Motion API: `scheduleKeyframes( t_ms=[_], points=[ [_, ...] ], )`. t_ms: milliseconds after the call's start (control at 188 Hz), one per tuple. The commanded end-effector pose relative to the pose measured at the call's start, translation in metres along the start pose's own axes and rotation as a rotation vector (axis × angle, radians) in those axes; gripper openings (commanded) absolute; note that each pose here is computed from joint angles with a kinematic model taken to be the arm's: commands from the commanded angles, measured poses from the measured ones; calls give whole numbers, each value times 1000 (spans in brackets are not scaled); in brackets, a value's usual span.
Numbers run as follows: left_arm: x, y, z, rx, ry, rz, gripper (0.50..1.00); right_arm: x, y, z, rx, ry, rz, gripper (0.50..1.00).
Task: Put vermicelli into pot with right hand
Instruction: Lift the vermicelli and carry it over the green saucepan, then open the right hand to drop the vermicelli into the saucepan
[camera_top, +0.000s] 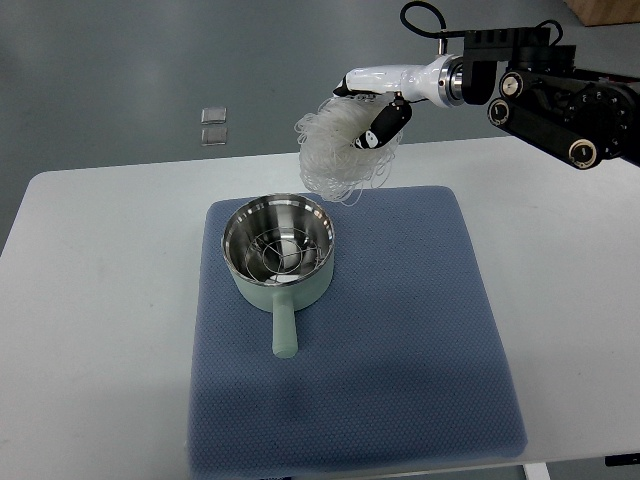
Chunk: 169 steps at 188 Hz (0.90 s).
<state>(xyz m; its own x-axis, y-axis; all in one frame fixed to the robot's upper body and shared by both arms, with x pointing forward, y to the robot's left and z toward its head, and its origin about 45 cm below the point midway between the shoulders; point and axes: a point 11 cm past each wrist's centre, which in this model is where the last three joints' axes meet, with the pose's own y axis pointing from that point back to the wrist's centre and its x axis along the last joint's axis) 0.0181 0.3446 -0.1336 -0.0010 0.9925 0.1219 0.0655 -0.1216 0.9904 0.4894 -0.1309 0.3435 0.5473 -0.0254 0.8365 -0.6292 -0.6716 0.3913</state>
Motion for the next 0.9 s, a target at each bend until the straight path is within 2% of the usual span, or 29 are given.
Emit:
scheduleKeyframes(
  t_ms=[0, 107, 187, 336, 341, 346, 352, 357, 362, 368, 373, 378, 384, 389, 394, 416, 880, 896],
  points=[
    [-1, 0, 0, 0, 0, -2, 1000, 1, -12, -31, 78, -3, -10, 500],
    [-1, 0, 0, 0, 0, -2, 1000, -7, -18, -44, 110, -6, -31, 500],
    [0, 0, 0, 0, 0, 0, 1000, -28, -33, -62, 148, -3, -79, 500],
    [0, 0, 1, -1, 0, 0, 1000, -59, -41, -57, 151, -39, -117, 500],
    [0, 0, 1, -1, 0, 0, 1000, -60, -41, -57, 151, -40, -117, 541],
    [0, 0, 1, -1, 0, 0, 1000, -60, -41, -57, 151, -40, -117, 541],
    [0, 0, 1, -1, 0, 0, 1000, -60, -41, -56, 151, -41, -117, 590],
    [0, 0, 1, -1, 0, 0, 1000, -60, -41, -56, 151, -41, -117, 590],
    [0, 0, 1, -1, 0, 0, 1000, -61, -41, -56, 151, -44, -117, 641],
    [0, 0, 1, -1, 0, 0, 1000, -61, -41, -56, 151, -44, -117, 641],
    [0, 0, 2, -3, 0, 0, 1000, -60, -41, -56, 152, -47, -116, 684],
    [0, 0, 2, -3, 0, 0, 1000, -60, -41, -56, 152, -47, -116, 684],
    [0, 0, 2, -3, 0, 0, 1000, -60, -41, -56, 153, -49, -115, 723],
    [0, 0, 2, -3, 0, 0, 1000, -60, -41, -56, 153, -49, -115, 723],
    [0, 0, 2, -3, 0, 0, 1000, -60, -41, -56, 153, -50, -115, 750],
    [0, 0, 2, -3, 0, 0, 1000, -61, -41, -56, 153, -56, -115, 772],
    [0, 1, 5, -9, -3, 0, 1000, -24, -17, -28, 129, -185, -1, 785],
    [0, 1, 5, -9, -3, 0, 1000, -19, -9, -14, 114, -254, 39, 785]
  ],
)
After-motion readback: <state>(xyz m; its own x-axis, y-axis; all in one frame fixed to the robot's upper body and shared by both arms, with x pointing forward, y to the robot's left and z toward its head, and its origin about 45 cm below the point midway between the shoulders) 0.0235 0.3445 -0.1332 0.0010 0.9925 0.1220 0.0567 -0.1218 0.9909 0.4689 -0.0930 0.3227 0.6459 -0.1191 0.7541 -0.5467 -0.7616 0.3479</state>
